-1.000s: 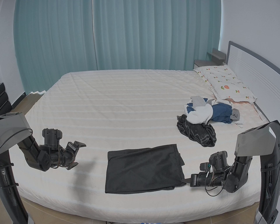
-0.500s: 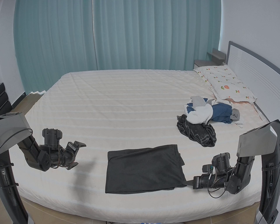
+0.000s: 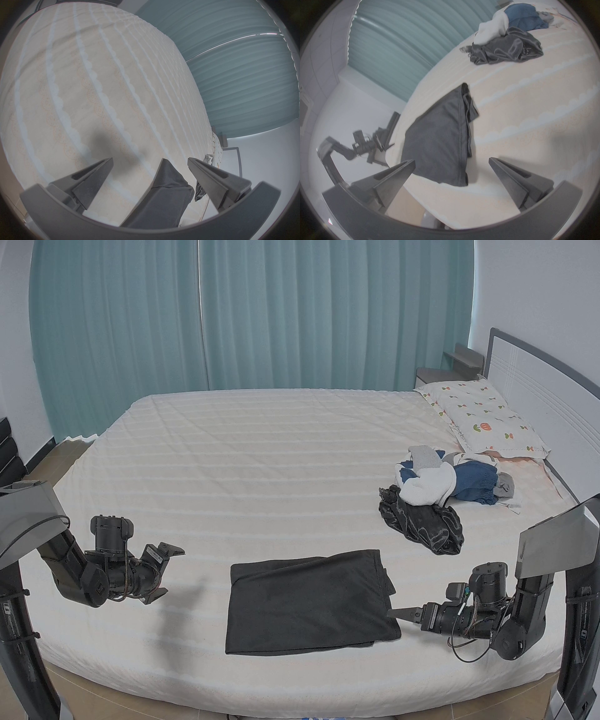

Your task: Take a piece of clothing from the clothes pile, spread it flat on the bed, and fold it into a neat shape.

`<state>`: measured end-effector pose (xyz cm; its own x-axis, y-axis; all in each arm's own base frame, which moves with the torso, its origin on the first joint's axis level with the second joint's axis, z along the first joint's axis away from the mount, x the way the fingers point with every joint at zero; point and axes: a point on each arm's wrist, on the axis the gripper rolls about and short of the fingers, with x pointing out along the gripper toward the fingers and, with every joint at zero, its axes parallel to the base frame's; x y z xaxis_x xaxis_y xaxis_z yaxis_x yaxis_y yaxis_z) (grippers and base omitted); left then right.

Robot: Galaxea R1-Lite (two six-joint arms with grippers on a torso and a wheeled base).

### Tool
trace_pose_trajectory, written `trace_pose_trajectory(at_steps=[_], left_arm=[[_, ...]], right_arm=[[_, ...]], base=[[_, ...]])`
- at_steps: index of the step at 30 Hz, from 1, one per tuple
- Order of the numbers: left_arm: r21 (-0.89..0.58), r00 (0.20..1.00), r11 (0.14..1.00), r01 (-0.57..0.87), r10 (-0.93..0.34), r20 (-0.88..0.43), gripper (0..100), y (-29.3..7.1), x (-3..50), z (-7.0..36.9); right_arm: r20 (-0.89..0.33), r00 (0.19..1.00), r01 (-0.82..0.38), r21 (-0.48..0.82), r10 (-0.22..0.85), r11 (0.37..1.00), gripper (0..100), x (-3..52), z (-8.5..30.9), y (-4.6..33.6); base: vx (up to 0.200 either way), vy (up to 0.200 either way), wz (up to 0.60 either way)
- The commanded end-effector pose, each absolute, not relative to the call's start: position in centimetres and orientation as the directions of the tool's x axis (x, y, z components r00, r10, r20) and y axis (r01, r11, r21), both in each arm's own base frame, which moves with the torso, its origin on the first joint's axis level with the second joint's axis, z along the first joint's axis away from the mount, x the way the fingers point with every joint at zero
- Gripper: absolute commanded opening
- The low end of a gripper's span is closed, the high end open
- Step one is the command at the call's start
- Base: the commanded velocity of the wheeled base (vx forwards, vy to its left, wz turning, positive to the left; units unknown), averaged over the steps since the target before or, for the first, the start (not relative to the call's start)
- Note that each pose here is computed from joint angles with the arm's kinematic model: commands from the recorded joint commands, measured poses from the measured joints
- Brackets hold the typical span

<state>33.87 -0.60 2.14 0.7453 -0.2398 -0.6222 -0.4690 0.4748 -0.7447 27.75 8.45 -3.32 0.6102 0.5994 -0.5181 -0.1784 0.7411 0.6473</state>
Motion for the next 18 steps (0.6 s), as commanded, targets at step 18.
trace_pose_trajectory(at_steps=[18], left_arm=[[-0.737, 0.741, 0.48, -0.476, -0.232, -0.63, 100, -0.87, 33.8, 1.93]], right_arm=[[-0.475, 0.673, -0.052, 0.735, 0.567, 0.676, 100, 28.11, -4.74, 7.08]], base=[[-0.067, 0.0, 0.0]])
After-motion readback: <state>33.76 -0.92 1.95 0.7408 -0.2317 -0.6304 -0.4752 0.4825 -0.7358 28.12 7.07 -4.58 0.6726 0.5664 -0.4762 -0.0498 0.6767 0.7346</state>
